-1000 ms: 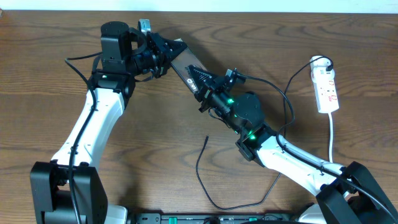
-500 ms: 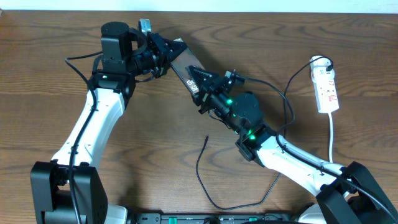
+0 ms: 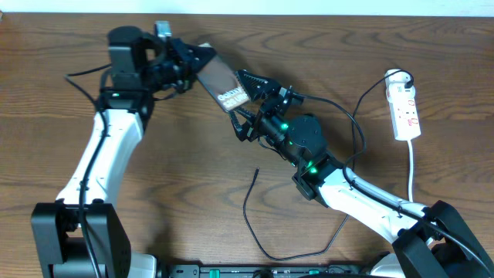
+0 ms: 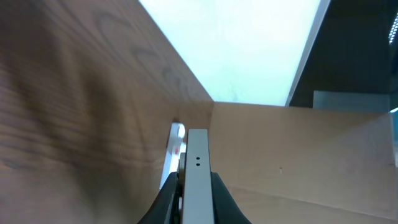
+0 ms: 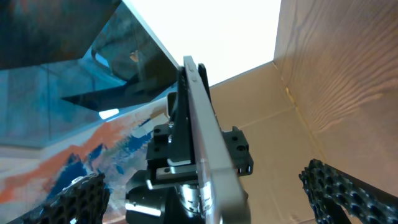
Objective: Plug charger to phone and switch on socket
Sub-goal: 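Open the right gripper and carry the phone left with the left gripper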
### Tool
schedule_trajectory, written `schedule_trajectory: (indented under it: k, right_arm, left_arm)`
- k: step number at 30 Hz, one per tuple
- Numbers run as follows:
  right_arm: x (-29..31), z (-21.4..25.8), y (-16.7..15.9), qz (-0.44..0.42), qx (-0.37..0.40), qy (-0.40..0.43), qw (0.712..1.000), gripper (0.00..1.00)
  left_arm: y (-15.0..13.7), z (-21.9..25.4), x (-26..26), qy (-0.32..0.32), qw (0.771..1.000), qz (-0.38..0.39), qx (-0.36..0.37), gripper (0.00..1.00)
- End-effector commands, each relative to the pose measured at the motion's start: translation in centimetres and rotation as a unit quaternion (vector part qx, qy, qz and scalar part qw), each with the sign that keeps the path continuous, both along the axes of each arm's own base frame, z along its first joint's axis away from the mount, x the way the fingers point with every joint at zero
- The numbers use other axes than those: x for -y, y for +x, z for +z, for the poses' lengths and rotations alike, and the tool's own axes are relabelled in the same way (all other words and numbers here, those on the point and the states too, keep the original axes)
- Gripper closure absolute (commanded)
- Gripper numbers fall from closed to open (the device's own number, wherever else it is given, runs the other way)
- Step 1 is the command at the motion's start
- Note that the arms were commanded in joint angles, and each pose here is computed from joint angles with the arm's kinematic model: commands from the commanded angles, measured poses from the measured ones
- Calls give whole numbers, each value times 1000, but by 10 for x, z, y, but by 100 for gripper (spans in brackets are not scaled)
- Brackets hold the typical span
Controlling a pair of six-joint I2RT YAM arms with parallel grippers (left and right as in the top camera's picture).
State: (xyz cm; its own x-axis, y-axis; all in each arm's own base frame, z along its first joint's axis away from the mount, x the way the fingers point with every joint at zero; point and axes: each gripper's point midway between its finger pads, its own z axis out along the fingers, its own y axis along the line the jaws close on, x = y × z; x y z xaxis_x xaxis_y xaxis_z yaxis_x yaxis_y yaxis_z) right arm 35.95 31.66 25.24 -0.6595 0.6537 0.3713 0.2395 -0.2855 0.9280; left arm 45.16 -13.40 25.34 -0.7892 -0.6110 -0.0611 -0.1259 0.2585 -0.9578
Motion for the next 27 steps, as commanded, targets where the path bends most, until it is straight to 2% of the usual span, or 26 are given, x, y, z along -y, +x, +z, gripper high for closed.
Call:
schedule_trajectory:
  k: [1,8,13,19,22,27]
  right_arm:
    - [-1,7,0,-3,53,-44,998,1]
    - [-1,7,1,-6,99,-90,991,1]
    - [-6,7,-4,8,206,-191,960,1]
    - [-14,8,-12,35,268,-238,933,1]
    - [-20,-1,-10,72,252,-266,928,1]
    - [-24,-18,-7,149,187,-377,895,1]
  left_arm:
    - [-6,18,-30,-1,999,-20,48,93]
    - [-23,33,-88,-17,993,-50,101,93]
    - [-46,46,-118,-32,984,-88,150,93]
    - [-58,52,-140,-32,978,-96,182,93]
    - [-59,52,-140,-24,975,-100,196,92]
    - [-59,52,-140,-17,973,-102,205,93]
